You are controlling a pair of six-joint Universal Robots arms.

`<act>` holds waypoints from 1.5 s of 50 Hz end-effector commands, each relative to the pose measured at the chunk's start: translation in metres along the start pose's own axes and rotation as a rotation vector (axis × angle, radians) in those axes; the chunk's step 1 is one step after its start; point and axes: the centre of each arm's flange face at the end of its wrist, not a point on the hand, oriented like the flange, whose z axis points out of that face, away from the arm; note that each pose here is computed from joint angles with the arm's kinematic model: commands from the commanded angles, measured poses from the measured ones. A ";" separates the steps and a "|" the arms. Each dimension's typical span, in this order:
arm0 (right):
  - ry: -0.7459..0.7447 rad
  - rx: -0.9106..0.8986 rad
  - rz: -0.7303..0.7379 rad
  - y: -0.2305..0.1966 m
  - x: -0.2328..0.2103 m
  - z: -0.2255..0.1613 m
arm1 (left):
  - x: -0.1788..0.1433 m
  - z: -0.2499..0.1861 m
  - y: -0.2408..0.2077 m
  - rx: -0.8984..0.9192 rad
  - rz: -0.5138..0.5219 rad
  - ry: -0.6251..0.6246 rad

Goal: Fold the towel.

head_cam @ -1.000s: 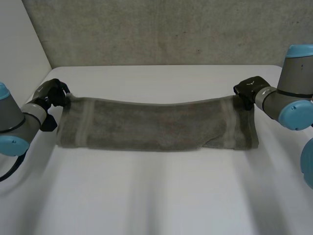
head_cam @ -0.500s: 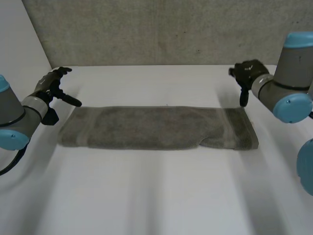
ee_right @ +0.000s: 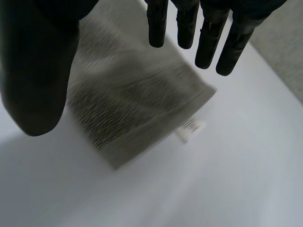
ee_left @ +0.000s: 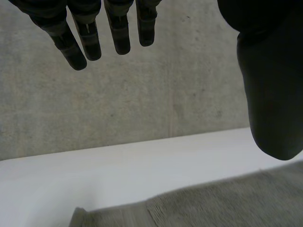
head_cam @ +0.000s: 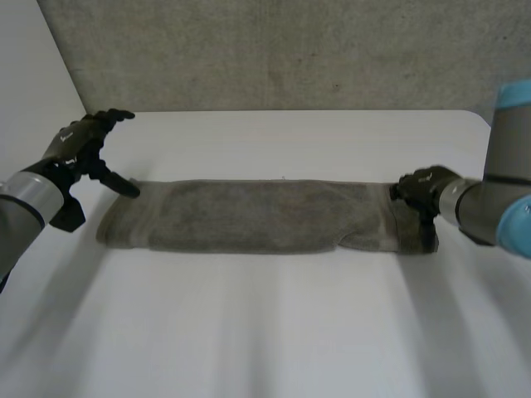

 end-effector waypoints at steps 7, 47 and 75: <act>0.021 0.019 0.004 0.031 -0.018 0.017 | 0.004 -0.013 0.011 -0.022 0.020 0.005; -0.029 0.124 0.053 0.058 0.010 -0.002 | 0.007 -0.024 0.020 -0.052 -0.001 -0.004; 0.018 0.152 0.033 0.078 0.012 0.022 | 0.005 -0.026 0.024 -0.052 -0.002 -0.009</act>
